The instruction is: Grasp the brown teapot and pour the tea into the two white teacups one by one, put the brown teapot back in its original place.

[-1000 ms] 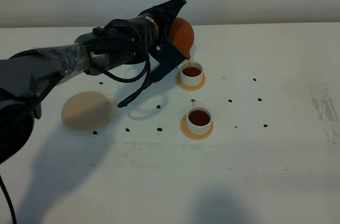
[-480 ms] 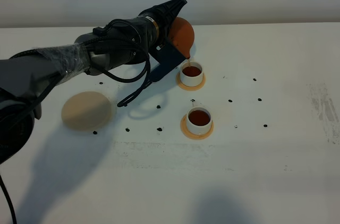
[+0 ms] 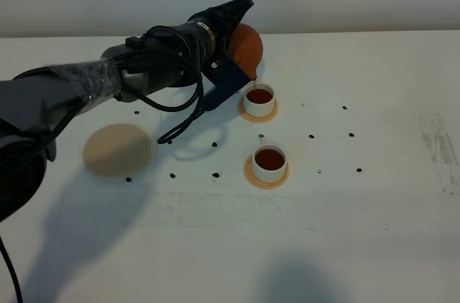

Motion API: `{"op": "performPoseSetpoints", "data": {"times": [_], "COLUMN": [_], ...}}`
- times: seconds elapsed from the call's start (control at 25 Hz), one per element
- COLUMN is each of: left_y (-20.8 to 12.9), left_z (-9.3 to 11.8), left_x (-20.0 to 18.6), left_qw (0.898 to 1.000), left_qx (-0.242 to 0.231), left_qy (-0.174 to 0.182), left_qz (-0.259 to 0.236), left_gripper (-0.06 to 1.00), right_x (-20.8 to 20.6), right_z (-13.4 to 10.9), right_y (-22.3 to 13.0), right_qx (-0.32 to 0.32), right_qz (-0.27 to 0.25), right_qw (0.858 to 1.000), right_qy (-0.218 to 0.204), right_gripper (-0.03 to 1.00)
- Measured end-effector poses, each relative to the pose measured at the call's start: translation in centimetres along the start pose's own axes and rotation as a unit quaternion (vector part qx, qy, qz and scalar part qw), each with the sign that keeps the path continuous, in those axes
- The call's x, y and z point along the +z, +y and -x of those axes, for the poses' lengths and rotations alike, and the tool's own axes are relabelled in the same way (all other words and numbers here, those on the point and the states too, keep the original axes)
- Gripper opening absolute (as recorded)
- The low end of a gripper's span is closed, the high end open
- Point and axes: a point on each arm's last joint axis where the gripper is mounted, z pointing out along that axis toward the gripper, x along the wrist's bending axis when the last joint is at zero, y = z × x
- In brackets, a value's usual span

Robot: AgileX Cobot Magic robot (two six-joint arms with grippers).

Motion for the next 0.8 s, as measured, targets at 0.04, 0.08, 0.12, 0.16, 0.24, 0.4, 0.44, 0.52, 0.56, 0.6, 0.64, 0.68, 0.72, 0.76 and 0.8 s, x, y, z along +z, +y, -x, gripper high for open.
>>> {"op": "performPoseSetpoints", "data": {"times": [0.04,0.08,0.12,0.16,0.24,0.4,0.44,0.52,0.56,0.6,0.64,0.68,0.72,0.76,0.8], "left_y": [0.01,0.02,0.03,0.04,0.04,0.05,0.06,0.07,0.07,0.07,0.07,0.07,0.07,0.07,0.07], "left_z": [-0.02,-0.03,-0.04,-0.05,-0.05,-0.08,-0.08,-0.1,-0.1,-0.11,-0.11,-0.11,-0.11,-0.11,-0.11], "left_x": [0.0,0.0,0.0,0.0,0.0,0.0,0.0,0.0,0.0,0.0,0.0,0.0,0.0,0.0,0.0], "left_qw": [1.0,1.0,1.0,1.0,1.0,1.0,1.0,1.0,1.0,1.0,1.0,1.0,1.0,1.0,1.0], "left_qx": [0.0,0.001,0.001,0.002,0.005,0.012,0.013,0.014,0.014,0.015,0.015,0.016,0.017,0.017,0.018], "left_qy": [0.001,0.002,0.002,0.003,0.003,0.004,0.005,0.006,0.006,0.006,0.006,0.006,0.006,0.006,0.006], "left_qz": [0.001,0.001,0.002,0.002,0.002,0.003,0.003,0.004,0.004,0.004,0.004,0.004,0.004,0.004,0.004], "left_gripper": [0.12,0.12,0.12,0.12,0.12,0.12,0.12,0.12,0.12,0.12,0.12,0.12,0.12,0.12,0.12], "right_x": [0.0,0.0,0.0,0.0,0.0,0.0,0.0,0.0,0.0,0.0,0.0,0.0,0.0,0.0,0.0], "right_z": [0.0,0.0,0.0,0.0,0.0,0.0,0.0,0.0,0.0,0.0,0.0,0.0,0.0,0.0,0.0], "right_y": [0.0,0.0,0.0,0.0,0.0,0.0,0.0,0.0,0.0,0.0,0.0,0.0,0.0,0.0,0.0], "right_qx": [0.0,0.0,0.0,0.0,0.0,0.0,0.0,0.0,0.0,0.0,0.0,0.0,0.0,0.0,0.0], "right_qz": [0.0,0.0,0.0,0.0,0.0,0.0,0.0,0.0,0.0,0.0,0.0,0.0,0.0,0.0,0.0], "right_qw": [1.0,1.0,1.0,1.0,1.0,1.0,1.0,1.0,1.0,1.0,1.0,1.0,1.0,1.0,1.0], "right_qy": [0.0,0.0,0.0,0.0,0.0,0.0,0.0,0.0,0.0,0.0,0.0,0.0,0.0,0.0,0.0], "right_gripper": [0.44,0.44,0.44,0.44,0.44,0.44,0.44,0.44,0.44,0.44,0.44,0.44,0.44,0.44,0.44]}}
